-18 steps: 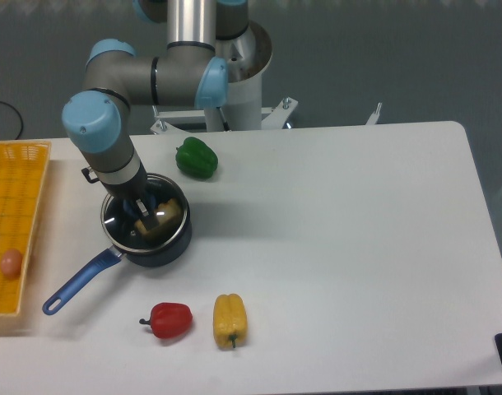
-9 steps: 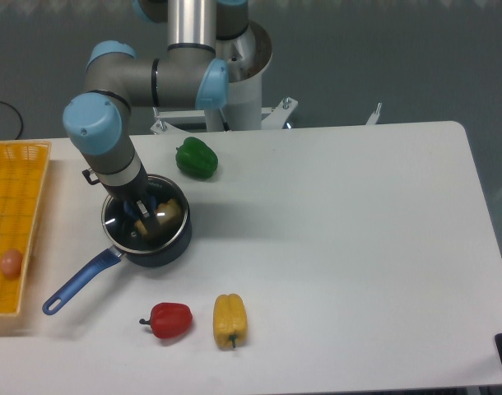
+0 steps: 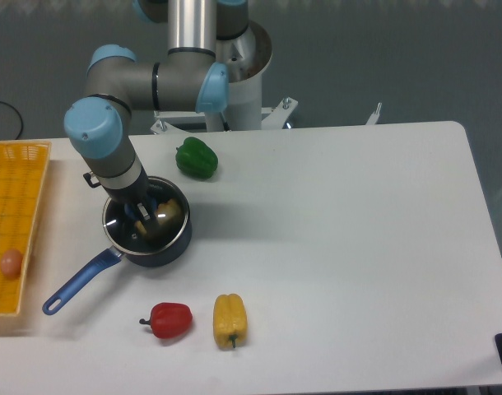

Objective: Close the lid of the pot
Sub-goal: 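Hold the lid on the saucepan and adjust its seating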

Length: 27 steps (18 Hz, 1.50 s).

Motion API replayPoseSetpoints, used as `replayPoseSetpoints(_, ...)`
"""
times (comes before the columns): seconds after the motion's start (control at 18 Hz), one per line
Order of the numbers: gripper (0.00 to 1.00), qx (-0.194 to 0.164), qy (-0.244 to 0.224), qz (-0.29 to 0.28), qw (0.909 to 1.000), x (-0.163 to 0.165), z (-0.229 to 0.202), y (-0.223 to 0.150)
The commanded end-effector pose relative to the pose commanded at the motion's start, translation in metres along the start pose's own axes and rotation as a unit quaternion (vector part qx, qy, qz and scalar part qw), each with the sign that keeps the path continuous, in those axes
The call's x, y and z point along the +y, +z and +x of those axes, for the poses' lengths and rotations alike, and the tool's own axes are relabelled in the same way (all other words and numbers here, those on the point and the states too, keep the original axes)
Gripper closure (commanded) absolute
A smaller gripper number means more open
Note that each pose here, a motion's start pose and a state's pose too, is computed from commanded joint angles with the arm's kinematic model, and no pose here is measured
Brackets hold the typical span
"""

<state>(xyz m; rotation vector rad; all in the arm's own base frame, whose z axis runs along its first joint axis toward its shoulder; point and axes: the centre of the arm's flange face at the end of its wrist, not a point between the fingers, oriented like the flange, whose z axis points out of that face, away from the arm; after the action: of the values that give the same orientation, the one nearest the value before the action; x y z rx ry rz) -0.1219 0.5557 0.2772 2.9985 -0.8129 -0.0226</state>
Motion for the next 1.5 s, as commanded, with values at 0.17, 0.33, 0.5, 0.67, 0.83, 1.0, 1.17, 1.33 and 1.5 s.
replayPoseSetpoints(0.17, 0.40, 0.001, 0.000, 0.000, 1.0000, 0.000, 0.000, 0.001)
replayPoseSetpoints(0.33, 0.37, 0.000, 0.000, 0.001, 1.0000, 0.000, 0.000, 0.000)
replayPoseSetpoints(0.5, 0.35, 0.001, 0.000, 0.000, 1.0000, 0.000, 0.000, 0.001)
replayPoseSetpoints(0.67, 0.34, 0.001, 0.001, 0.000, 1.0000, 0.000, 0.001, 0.001)
replayPoseSetpoints(0.83, 0.27, 0.000, 0.001, 0.001, 1.0000, 0.000, 0.000, 0.000)
replayPoseSetpoints(1.0, 0.21, 0.000, 0.003, 0.001, 1.0000, -0.001, 0.001, 0.000)
replayPoseSetpoints(1.17, 0.20, 0.000, 0.004, 0.001, 1.0000, 0.000, 0.000, -0.001)
replayPoseSetpoints(1.33, 0.12, -0.001, 0.005, 0.001, 1.0000, 0.000, 0.000, -0.002)
replayPoseSetpoints(1.5, 0.07, -0.007, 0.005, 0.006, 0.9999, -0.001, -0.002, -0.010)
